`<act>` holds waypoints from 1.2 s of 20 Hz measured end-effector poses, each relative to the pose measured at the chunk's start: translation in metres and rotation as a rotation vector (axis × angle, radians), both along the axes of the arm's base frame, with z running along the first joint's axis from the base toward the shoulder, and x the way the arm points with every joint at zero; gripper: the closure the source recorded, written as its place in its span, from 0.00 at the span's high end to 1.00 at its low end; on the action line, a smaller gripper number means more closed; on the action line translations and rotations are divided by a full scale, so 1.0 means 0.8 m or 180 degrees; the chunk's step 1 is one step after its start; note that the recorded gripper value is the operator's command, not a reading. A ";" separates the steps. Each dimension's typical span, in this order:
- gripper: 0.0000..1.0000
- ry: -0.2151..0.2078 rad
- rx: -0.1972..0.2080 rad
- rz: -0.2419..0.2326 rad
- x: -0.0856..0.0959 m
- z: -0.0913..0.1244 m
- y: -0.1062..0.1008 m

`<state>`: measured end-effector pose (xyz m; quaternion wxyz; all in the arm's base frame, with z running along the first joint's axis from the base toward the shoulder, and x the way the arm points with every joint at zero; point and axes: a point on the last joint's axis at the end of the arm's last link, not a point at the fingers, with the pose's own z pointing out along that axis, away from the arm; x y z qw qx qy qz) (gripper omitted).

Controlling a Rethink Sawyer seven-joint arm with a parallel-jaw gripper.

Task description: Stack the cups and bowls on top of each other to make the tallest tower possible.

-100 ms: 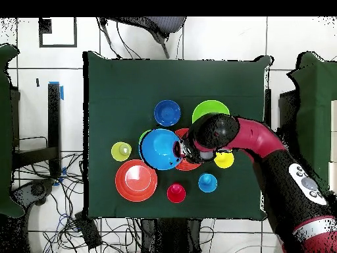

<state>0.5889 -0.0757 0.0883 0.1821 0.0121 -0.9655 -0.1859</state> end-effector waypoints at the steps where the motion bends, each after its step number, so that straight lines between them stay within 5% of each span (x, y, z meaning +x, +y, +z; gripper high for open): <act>1: 0.00 -0.0020 0.0001 -0.0017 0.002 0.000 0.000; 12: 0.00 -0.0174 -0.0103 -0.0225 0.015 -0.006 -0.015; 24: 0.00 -0.0171 -0.0392 -0.0469 0.047 -0.025 -0.026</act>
